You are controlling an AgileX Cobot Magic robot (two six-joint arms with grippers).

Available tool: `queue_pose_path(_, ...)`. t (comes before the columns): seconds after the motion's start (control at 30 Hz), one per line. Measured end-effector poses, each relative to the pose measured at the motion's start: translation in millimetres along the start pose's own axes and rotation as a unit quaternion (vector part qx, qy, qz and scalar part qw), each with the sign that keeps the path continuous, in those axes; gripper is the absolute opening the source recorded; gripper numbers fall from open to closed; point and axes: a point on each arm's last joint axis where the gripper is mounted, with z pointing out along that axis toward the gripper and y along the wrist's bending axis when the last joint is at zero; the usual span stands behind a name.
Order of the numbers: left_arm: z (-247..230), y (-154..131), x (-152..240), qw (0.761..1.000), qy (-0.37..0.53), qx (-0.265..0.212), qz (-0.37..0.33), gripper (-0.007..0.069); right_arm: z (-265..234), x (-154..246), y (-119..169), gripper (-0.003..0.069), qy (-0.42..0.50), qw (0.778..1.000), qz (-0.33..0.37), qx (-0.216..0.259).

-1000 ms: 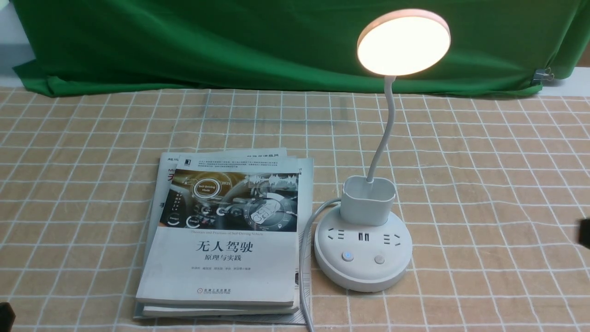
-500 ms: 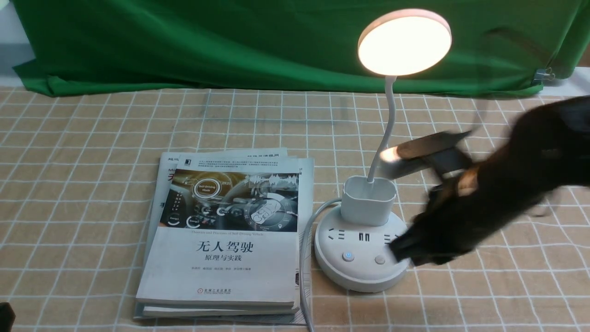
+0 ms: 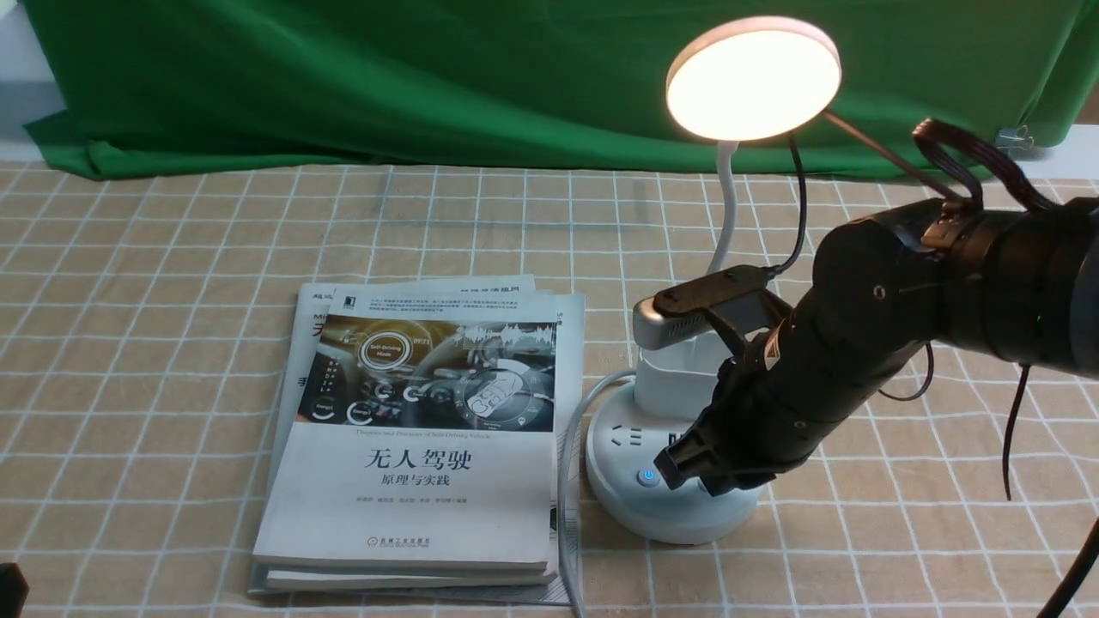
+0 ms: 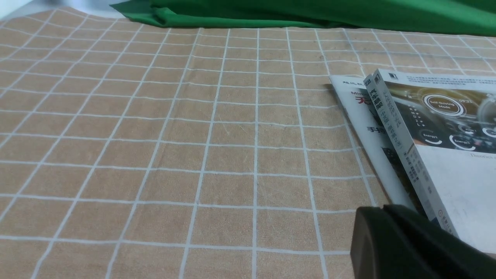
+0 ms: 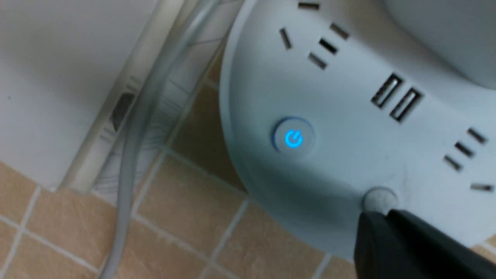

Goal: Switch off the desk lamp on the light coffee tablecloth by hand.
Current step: 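Press the power button on the lamp base to turn the lamp off with the right gripper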

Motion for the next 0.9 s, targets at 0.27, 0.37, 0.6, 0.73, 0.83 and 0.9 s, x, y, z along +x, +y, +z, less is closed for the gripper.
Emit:
queue_pose_path(0.27,0.0,0.0,0.0,1.0,0.0,0.0,0.0,0.0004,19.7,-4.9,-9.3,0.0031,0.011,1.0,0.015,0.003)
queue_pose_path(0.37,0.0,0.0,0.0,1.0,0.0,0.0,0.0,0.0004,20.3,-5.6,-9.3,0.0031,0.013,1.0,0.015,0.003)
queue_pose_path(0.6,0.0,0.0,0.0,1.0,0.0,0.0,0.0,0.0004,10.4,-5.4,-8.6,0.0031,-0.005,1.0,0.013,0.004)
queue_pose_path(0.73,0.0,0.0,0.0,1.0,0.0,0.0,0.0,0.0004,0.9,-6.0,-6.2,0.0031,-0.02,1.0,0.011,0.004)
queue_pose_path(0.83,0.0,0.0,0.0,1.0,0.0,0.0,0.0,0.0004,6.5,-5.9,-4.0,0.0031,-0.013,1.0,0.009,0.002)
queue_pose_path(0.9,0.0,0.0,0.0,1.0,0.0,0.0,0.0,0.0004,17.9,-5.3,-4.2,0.0031,0.002,1.0,0.009,0.002)
